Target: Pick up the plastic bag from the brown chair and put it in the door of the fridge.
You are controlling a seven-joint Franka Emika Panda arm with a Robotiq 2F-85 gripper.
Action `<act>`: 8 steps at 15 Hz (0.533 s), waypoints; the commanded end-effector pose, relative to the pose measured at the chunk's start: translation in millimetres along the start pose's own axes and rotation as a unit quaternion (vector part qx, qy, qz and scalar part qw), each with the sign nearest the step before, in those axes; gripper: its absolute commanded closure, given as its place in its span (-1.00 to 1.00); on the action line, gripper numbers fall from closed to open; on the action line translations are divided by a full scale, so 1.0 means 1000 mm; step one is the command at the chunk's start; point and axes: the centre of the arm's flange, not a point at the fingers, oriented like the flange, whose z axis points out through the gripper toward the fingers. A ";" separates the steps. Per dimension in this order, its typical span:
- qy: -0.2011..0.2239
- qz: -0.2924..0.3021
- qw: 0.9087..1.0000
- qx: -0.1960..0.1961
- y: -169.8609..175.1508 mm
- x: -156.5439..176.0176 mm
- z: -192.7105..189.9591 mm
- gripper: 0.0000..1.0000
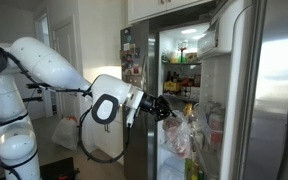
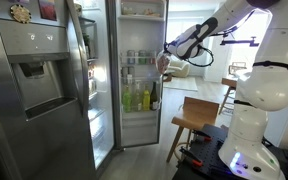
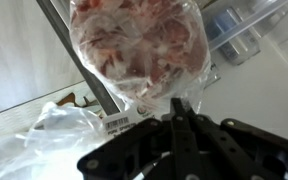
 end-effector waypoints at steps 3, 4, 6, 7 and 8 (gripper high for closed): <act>-0.028 -0.025 0.999 0.018 0.038 -0.053 0.021 1.00; -0.030 -0.028 0.999 0.017 0.038 -0.056 0.024 1.00; -0.027 -0.030 0.999 0.022 0.037 -0.057 0.036 1.00; -0.023 -0.030 0.999 0.027 0.035 -0.057 0.040 1.00; -0.018 -0.029 0.999 0.033 0.032 -0.057 0.046 1.00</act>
